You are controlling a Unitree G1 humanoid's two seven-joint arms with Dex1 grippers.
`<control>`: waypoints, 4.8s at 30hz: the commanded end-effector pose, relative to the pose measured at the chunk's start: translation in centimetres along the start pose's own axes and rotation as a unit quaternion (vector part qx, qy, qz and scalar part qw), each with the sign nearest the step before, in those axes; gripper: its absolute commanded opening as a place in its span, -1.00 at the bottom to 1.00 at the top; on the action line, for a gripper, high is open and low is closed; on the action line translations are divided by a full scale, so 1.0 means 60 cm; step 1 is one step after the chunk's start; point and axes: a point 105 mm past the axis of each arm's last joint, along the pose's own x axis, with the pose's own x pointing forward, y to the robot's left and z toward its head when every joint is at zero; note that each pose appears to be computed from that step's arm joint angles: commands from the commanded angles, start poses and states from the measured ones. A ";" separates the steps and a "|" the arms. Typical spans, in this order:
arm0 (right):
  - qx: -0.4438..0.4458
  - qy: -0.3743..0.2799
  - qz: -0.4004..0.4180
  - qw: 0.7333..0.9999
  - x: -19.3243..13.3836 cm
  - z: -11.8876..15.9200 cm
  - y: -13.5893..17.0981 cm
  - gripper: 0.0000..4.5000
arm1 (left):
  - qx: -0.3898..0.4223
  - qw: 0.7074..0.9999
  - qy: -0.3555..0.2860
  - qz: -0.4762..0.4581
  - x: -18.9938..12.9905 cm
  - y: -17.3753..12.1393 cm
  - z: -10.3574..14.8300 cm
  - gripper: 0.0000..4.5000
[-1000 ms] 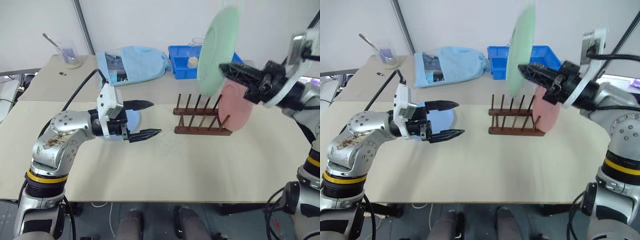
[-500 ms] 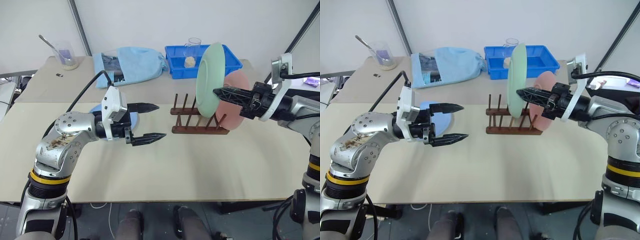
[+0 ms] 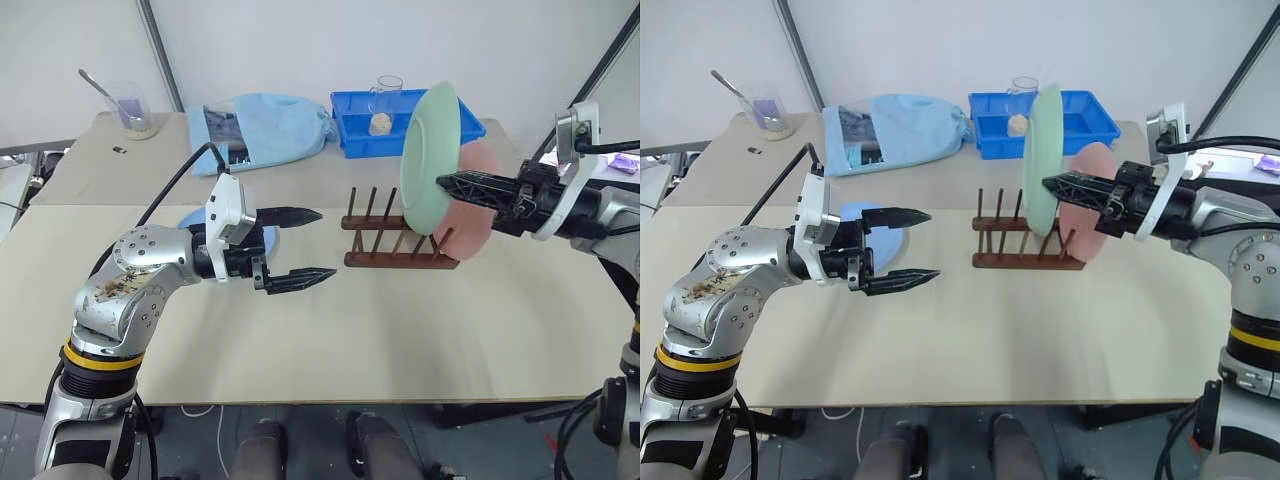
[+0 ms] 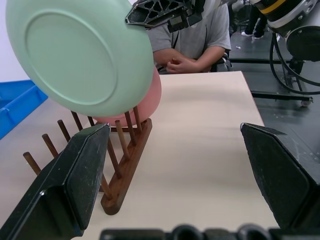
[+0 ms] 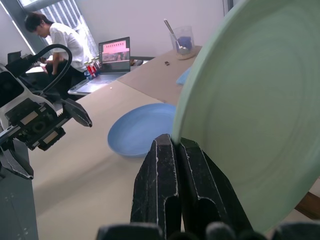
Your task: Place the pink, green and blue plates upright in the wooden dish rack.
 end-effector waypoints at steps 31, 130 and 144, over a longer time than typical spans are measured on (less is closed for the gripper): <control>0.054 0.041 -0.034 0.997 0.013 0.004 -0.084 -0.84 | 0.009 0.998 -0.042 0.046 -0.012 0.016 0.040 1.00; -0.706 0.098 0.043 0.700 0.333 -0.090 0.042 -0.99 | -0.361 0.710 -0.022 0.603 -0.118 0.205 -0.046 -1.00; -0.724 0.127 0.053 0.676 0.323 -0.108 0.023 -1.00 | -0.342 0.769 -0.073 0.535 -0.184 0.204 0.026 0.99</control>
